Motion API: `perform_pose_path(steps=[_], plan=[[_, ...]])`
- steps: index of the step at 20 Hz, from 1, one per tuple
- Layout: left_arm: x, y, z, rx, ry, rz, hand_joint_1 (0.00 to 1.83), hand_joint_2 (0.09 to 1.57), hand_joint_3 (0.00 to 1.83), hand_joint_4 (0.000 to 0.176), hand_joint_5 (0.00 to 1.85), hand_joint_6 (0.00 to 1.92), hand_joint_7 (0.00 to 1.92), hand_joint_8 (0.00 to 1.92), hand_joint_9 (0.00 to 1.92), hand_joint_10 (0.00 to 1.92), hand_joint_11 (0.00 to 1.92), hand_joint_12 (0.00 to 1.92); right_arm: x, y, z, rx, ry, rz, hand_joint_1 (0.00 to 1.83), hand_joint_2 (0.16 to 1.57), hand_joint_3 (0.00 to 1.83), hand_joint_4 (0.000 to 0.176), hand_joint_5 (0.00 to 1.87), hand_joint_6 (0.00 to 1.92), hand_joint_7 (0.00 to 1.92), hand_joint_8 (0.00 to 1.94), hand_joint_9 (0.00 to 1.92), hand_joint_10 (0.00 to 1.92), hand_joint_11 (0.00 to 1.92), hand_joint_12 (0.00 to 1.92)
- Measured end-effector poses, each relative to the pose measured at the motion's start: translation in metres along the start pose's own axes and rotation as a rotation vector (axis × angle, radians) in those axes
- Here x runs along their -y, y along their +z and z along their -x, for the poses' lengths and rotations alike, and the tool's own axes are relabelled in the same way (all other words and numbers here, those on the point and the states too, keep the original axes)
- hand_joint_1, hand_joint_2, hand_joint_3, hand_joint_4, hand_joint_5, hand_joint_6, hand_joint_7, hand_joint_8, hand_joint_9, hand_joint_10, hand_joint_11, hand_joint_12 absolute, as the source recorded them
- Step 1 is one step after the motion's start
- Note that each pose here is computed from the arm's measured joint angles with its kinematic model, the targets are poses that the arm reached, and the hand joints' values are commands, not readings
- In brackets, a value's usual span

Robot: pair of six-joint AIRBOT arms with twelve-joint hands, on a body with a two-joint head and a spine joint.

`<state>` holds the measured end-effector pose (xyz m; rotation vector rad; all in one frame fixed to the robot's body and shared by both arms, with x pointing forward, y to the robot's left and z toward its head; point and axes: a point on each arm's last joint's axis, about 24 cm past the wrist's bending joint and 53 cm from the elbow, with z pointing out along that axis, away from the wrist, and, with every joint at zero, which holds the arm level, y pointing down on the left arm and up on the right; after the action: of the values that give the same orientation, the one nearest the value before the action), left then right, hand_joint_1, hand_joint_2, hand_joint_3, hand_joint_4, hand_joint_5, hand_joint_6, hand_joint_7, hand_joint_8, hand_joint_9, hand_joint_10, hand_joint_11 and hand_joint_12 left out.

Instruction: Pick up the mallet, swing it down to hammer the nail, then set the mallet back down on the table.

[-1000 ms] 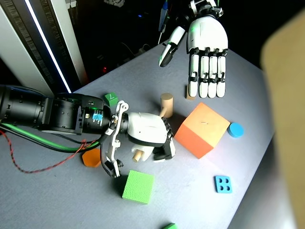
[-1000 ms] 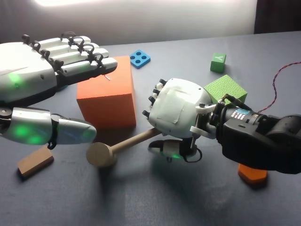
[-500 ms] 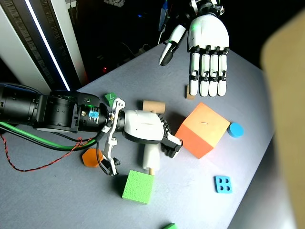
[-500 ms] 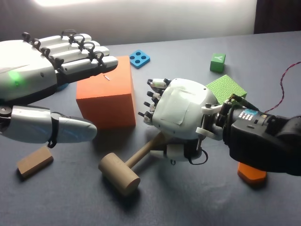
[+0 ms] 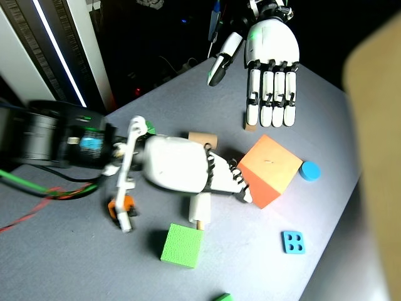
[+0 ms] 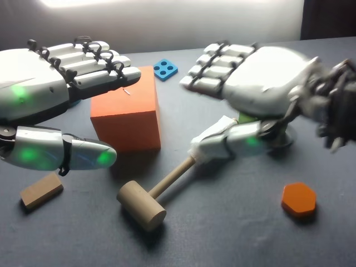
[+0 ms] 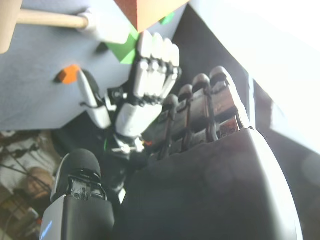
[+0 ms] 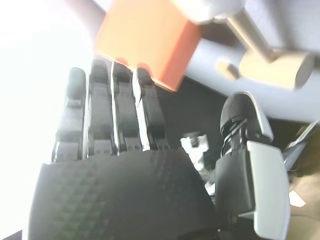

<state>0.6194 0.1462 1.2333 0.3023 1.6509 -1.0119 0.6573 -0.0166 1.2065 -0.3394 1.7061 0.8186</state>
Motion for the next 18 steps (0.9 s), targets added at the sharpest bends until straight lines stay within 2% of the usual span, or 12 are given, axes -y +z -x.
perform_pose_path(steps=[2, 4, 5, 6, 8, 10, 12, 13, 15, 16, 17, 18], plan=[[0.001, 0.000, -0.001, -0.001, 0.000, -0.001, 0.00, 1.17, 0.00, 0.000, 0.13, 0.01, 0.18, 0.02, 0.15, 0.03, 0.05, 0.04, -0.003, -0.014, 0.011, 0.000, 0.033, -0.004, 0.17, 1.06, 0.00, 0.000, 0.30, 0.01, 0.31, 0.01, 0.26, 0.03, 0.00, 0.59], [0.007, 0.002, 0.000, 0.005, -0.005, -0.014, 0.00, 1.17, 0.00, 0.000, 0.26, 0.02, 0.39, 0.04, 0.31, 0.02, 0.00, 0.31, -0.003, -0.025, 0.018, -0.015, 0.114, -0.025, 0.24, 1.06, 0.00, 0.000, 0.41, 0.02, 0.45, 0.02, 0.40, 0.05, 0.00, 0.96], [0.007, 0.002, 0.001, 0.007, -0.004, -0.016, 0.00, 1.18, 0.00, 0.000, 0.35, 0.04, 0.49, 0.07, 0.40, 0.05, 0.00, 0.44, -0.004, -0.029, 0.020, -0.016, 0.119, -0.025, 0.27, 1.07, 0.00, 0.000, 0.54, 0.02, 0.58, 0.12, 0.46, 0.42, 0.08, 1.27], [0.008, 0.003, 0.001, 0.006, -0.004, -0.015, 0.00, 1.19, 0.01, 0.000, 0.42, 0.29, 0.40, 0.79, 0.34, 0.82, 0.00, 0.99, -0.004, -0.037, 0.024, -0.013, 0.118, -0.033, 0.29, 1.06, 0.00, 0.000, 0.60, 0.11, 0.45, 0.84, 0.41, 1.03, 0.18, 1.49], [0.010, 0.004, 0.001, 0.006, -0.012, -0.013, 0.00, 1.21, 0.00, 0.000, 0.08, 1.74, 0.15, 1.81, 0.15, 1.82, 0.01, 1.83, 0.004, -0.053, 0.031, -0.003, 0.155, -0.080, 0.29, 1.09, 0.00, 0.000, 0.25, 1.44, 0.28, 1.78, 0.31, 1.83, 0.30, 1.88], [0.012, 0.005, -0.001, 0.000, -0.014, -0.012, 0.01, 1.24, 0.01, 0.000, 0.09, 1.91, 0.12, 1.92, 0.17, 1.92, 0.16, 1.92, 0.014, -0.069, 0.035, 0.009, 0.182, -0.118, 0.29, 1.20, 0.02, 0.000, 0.15, 1.89, 0.21, 1.93, 0.32, 1.92, 0.40, 1.92], [0.012, 0.005, -0.001, 0.001, -0.015, -0.011, 0.00, 1.26, 0.01, 0.000, 0.23, 1.81, 0.22, 1.90, 0.22, 1.92, 0.20, 1.92, 0.016, -0.074, 0.038, 0.022, 0.179, -0.131, 0.43, 1.28, 0.02, 0.000, 0.35, 1.92, 0.26, 1.94, 0.49, 1.92, 0.74, 1.92], [0.012, 0.005, -0.001, 0.001, -0.015, -0.011, 0.05, 1.28, 0.01, 0.000, 0.50, 1.71, 0.53, 1.89, 0.46, 1.92, 0.47, 1.92, 0.013, -0.073, 0.037, 0.019, 0.181, -0.126, 0.47, 1.24, 0.00, 0.000, 0.46, 1.92, 0.40, 1.94, 0.60, 1.92, 0.85, 1.92], [0.012, 0.005, -0.001, 0.002, -0.014, -0.012, 0.09, 1.29, 0.00, 0.000, 1.09, 1.88, 1.12, 1.92, 1.09, 1.92, 1.13, 1.92, 0.008, -0.070, 0.035, 0.014, 0.183, -0.115, 0.30, 1.25, 0.00, 0.000, 0.73, 1.92, 0.75, 1.94, 0.82, 1.92, 0.98, 1.92], [0.012, 0.005, -0.001, 0.001, -0.013, -0.011, 0.17, 1.26, 0.00, 0.039, 1.31, 1.74, 1.34, 1.92, 1.35, 1.92, 1.37, 1.92, 0.004, -0.068, 0.034, 0.012, 0.184, -0.109, 0.29, 1.23, 0.00, 0.000, 1.01, 1.92, 1.05, 1.94, 1.10, 1.92, 1.21, 1.92], [0.011, 0.005, -0.001, 0.000, -0.012, -0.007, 0.29, 1.22, 0.00, 0.149, 1.39, 1.68, 1.43, 1.92, 1.48, 1.92, 1.48, 1.92, 0.003, -0.067, 0.031, 0.008, 0.185, -0.108, 0.30, 1.21, 0.00, 0.000, 1.19, 1.92, 1.23, 1.94, 1.28, 1.92, 1.36, 1.92], [0.010, 0.005, 0.000, 0.002, -0.012, -0.006, 0.31, 1.22, 0.00, 0.171, 1.41, 1.83, 1.53, 1.92, 1.57, 1.92, 1.58, 1.92, 0.003, -0.067, 0.028, 0.000, 0.184, -0.109, 0.26, 1.24, 0.00, 0.000, 1.42, 1.92, 1.46, 1.94, 1.49, 1.92, 1.54, 1.92]])
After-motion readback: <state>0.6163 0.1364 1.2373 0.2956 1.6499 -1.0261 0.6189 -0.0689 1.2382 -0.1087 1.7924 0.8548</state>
